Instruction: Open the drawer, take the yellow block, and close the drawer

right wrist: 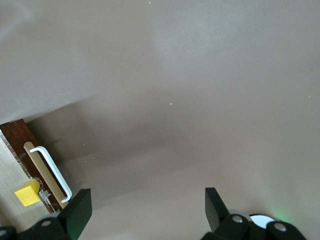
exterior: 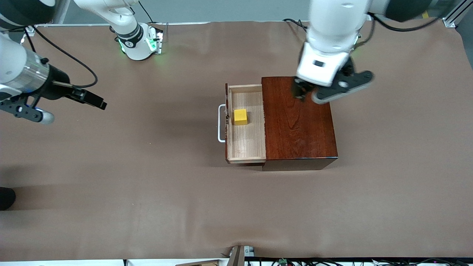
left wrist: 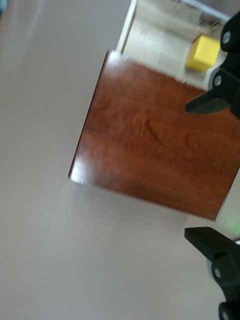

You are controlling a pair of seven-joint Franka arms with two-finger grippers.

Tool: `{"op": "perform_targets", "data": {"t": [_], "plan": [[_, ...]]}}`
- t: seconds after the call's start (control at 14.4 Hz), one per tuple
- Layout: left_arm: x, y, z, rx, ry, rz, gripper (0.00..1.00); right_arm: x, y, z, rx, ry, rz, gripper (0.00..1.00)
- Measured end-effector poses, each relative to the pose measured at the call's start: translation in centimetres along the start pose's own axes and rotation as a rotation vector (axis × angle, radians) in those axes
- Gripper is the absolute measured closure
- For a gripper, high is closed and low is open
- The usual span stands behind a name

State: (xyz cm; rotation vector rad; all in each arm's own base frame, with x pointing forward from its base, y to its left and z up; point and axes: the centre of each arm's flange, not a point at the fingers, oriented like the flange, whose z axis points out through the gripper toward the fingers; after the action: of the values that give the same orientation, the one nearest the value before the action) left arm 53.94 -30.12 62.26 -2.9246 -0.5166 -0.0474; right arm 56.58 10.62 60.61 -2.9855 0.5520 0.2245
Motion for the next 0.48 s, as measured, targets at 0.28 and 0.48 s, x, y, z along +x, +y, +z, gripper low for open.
{"op": "perform_targets", "data": {"t": [0.28,0.48], "plan": [[4.9,-6.5,0.1,0.012,-0.03,0.01,0.0,-0.6,-1.9,1.1,0.042,-0.05,0.044,0.0],[8.1,-14.2,-0.6,0.01,-0.055,0.063,0.0,-0.8,-2.7,1.3,0.08,-0.089,0.155,0.0]]}}
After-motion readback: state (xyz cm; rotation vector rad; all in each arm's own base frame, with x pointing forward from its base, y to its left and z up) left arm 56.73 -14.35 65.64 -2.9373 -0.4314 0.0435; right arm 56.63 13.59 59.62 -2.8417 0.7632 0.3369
